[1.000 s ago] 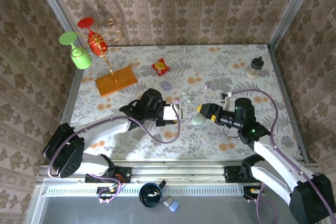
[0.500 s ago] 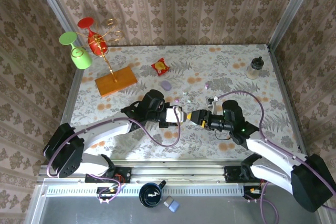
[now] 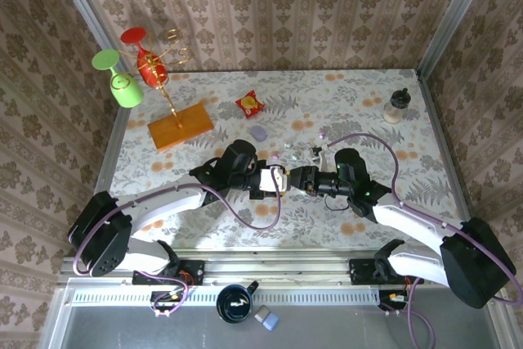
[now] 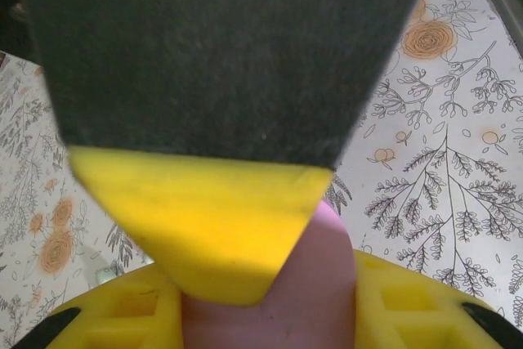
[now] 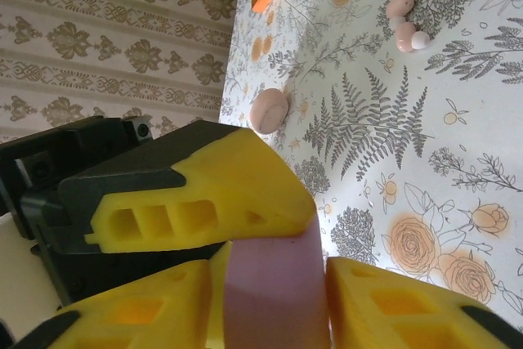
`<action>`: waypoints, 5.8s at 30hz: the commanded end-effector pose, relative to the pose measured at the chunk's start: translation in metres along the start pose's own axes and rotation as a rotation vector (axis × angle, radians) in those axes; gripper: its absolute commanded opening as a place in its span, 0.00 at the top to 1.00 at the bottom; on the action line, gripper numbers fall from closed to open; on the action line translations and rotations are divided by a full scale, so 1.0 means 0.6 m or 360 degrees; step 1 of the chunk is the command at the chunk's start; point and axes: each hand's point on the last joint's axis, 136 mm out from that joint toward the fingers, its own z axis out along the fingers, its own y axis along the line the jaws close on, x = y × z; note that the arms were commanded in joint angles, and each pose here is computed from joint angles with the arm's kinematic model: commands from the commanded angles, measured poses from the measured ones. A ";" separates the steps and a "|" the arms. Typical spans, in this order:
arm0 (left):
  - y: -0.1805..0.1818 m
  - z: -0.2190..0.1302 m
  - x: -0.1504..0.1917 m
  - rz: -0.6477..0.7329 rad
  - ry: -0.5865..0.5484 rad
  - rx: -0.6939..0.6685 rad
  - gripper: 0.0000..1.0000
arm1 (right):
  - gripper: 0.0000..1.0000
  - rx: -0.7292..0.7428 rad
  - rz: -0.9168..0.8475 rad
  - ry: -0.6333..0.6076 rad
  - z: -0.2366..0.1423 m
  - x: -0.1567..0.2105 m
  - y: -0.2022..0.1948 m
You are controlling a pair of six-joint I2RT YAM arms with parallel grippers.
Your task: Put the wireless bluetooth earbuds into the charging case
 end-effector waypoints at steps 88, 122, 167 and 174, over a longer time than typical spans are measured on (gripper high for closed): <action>0.128 -0.163 -0.171 -0.0516 -0.1333 -0.0184 0.46 | 1.00 -0.0902 0.0379 0.0175 -0.055 -0.135 0.217; 0.111 -0.170 -0.152 -0.0473 -0.1297 -0.0202 0.67 | 0.37 -0.0447 -0.0070 -0.0073 -0.082 -0.157 0.206; 0.084 -0.184 -0.102 -0.0665 -0.1234 -0.0292 0.68 | 0.03 0.0391 -0.2046 -0.0210 -0.039 -0.134 0.214; 0.084 -0.171 -0.087 -0.0670 -0.1194 -0.0308 0.68 | 0.04 0.0437 -0.1965 -0.0266 -0.042 -0.154 0.208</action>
